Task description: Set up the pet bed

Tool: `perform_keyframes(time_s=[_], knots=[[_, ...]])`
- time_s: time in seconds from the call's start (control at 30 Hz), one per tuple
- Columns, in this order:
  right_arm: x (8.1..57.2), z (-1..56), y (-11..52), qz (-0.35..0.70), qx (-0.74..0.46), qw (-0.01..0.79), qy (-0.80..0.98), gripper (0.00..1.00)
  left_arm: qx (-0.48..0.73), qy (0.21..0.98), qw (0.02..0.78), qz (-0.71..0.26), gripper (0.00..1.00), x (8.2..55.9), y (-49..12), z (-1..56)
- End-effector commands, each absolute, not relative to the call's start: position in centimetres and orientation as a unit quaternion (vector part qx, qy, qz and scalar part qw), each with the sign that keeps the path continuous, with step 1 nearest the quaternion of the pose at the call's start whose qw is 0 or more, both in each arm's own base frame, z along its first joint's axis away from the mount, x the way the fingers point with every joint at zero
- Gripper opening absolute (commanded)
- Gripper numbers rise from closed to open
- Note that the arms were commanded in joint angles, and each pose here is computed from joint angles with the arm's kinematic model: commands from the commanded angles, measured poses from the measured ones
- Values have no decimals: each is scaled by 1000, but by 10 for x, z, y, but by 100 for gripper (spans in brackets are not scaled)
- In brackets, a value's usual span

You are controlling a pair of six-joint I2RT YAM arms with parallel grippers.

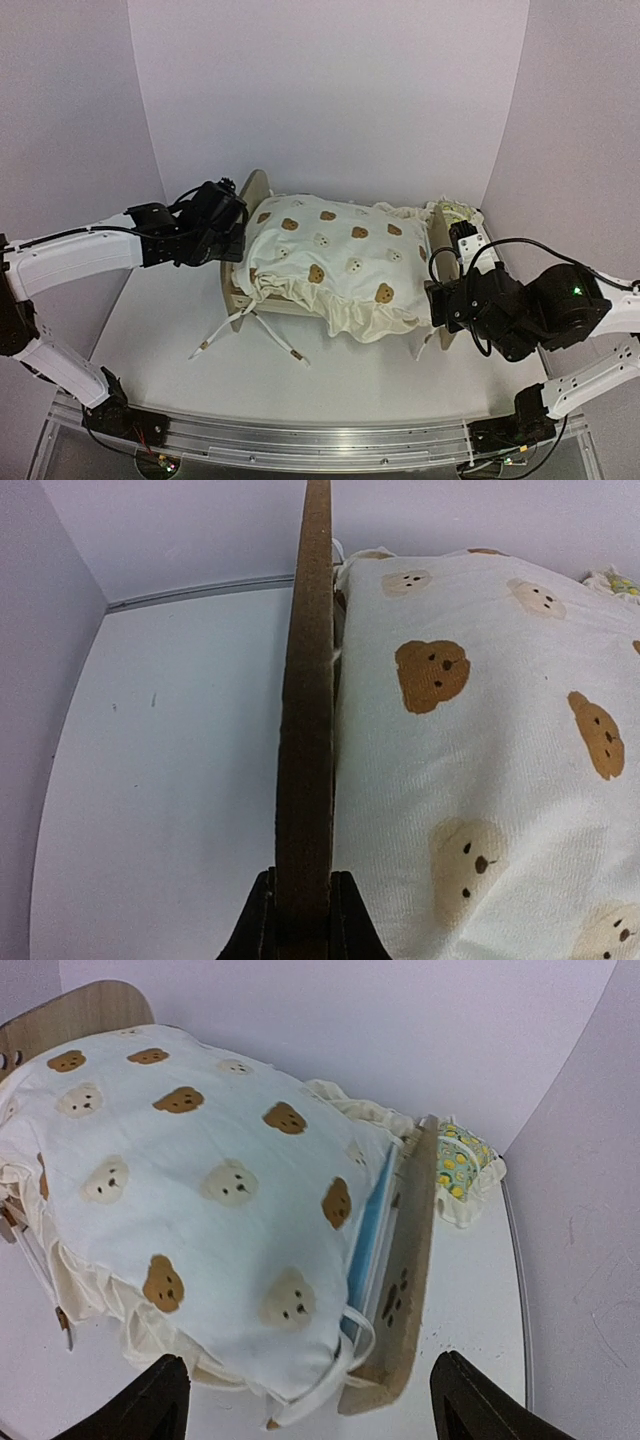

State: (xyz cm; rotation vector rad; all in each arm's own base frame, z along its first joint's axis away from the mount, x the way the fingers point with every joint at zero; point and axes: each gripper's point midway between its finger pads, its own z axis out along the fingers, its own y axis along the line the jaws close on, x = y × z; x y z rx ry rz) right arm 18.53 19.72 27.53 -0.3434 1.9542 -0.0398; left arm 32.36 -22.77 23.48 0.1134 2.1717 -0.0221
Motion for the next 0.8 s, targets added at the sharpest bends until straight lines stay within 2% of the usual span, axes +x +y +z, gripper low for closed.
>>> perform_keyframes(time_s=[0.0, 0.2, 0.43, 0.67, 0.77], knots=[[190, 278, 192, -35, -118, 566, 815, 84, -63, 836, 540, 80, 0, 331, -142, 287], [196, 262, 202, -48, -120, 542, 830, 81, -68, 833, 545, 70, 6, 322, -128, 286], [226, 245, 215, -43, -111, 498, 859, 77, -61, 841, 535, 58, 9, 317, -129, 268], [297, 237, 224, 2, -87, 441, 893, 76, -56, 848, 525, 42, 39, 312, -131, 256], [337, 234, 216, 11, -61, 419, 906, 76, -52, 850, 523, 33, 45, 309, -132, 254]])
